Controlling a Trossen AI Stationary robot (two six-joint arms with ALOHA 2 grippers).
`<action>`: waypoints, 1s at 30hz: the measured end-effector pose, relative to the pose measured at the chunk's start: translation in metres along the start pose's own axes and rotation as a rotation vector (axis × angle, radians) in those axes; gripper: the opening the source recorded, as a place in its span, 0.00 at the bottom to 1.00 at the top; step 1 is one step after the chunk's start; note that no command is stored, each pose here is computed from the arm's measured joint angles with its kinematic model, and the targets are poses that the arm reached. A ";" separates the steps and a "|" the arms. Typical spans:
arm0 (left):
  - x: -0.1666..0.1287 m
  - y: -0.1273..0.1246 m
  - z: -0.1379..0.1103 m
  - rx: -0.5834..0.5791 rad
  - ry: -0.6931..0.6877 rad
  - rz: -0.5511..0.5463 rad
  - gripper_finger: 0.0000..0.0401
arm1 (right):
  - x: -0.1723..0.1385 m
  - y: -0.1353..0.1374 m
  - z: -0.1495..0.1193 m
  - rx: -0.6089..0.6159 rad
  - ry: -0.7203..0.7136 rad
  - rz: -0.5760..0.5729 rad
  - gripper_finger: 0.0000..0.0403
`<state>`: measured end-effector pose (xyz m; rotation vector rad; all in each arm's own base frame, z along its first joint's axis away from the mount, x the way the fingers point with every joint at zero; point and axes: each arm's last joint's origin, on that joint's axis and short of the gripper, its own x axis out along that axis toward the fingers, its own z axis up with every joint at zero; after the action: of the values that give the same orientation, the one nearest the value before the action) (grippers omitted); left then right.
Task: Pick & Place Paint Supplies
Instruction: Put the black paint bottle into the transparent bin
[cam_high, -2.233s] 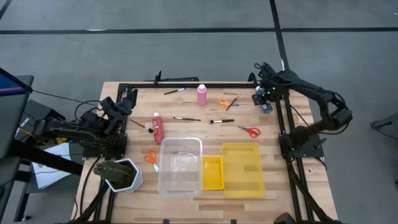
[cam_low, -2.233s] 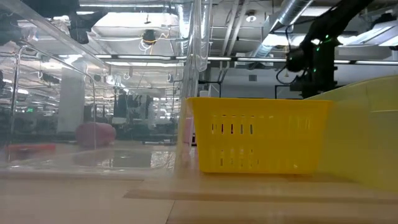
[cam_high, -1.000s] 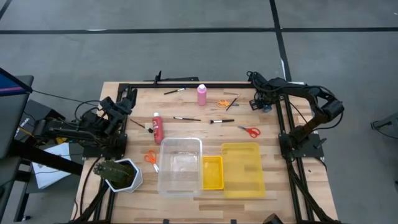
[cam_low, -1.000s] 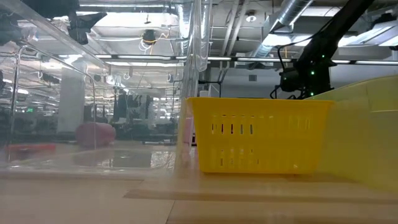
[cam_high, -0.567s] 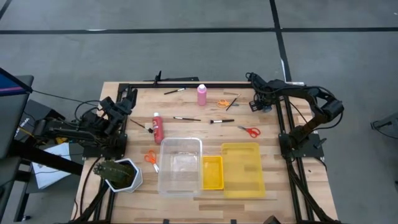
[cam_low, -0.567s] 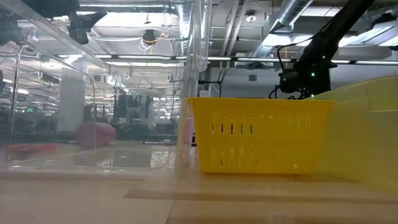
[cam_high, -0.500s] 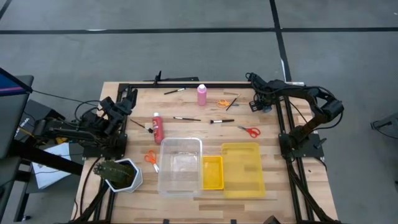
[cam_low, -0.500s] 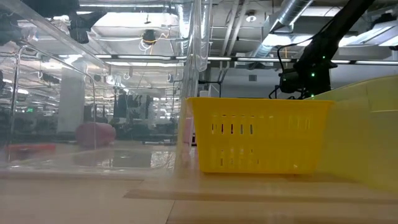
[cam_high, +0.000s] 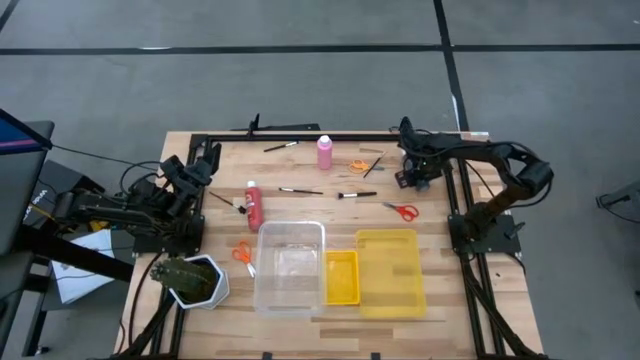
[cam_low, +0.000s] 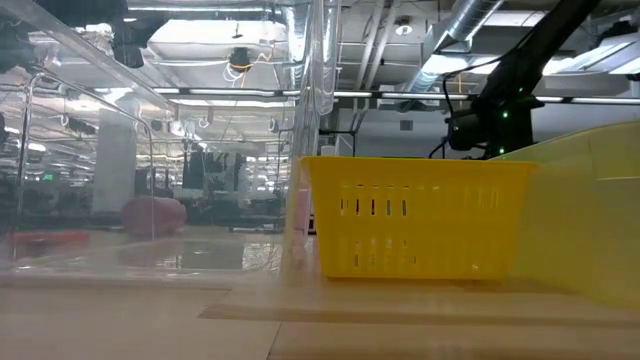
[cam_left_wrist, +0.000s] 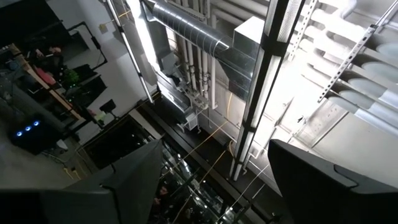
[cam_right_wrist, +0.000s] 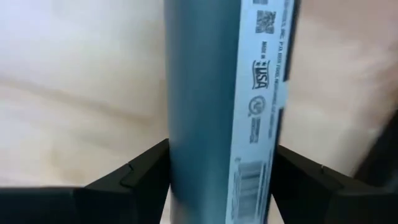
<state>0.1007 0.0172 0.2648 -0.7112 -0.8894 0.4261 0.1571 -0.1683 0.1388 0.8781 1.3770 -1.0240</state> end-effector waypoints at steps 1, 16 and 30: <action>0.000 0.000 0.000 0.000 0.000 0.000 0.72 | 0.001 0.003 -0.003 -0.010 0.006 0.003 0.58; 0.000 0.000 0.000 -0.001 0.000 0.000 0.72 | 0.002 0.018 -0.011 -0.017 -0.017 -0.012 0.53; 0.000 -0.001 -0.001 -0.008 0.019 -0.034 0.72 | -0.060 0.019 -0.030 -0.038 -0.135 0.464 0.52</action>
<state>0.1012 0.0163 0.2652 -0.7059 -0.8846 0.3852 0.1685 -0.1302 0.1963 1.0211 1.0105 -0.6826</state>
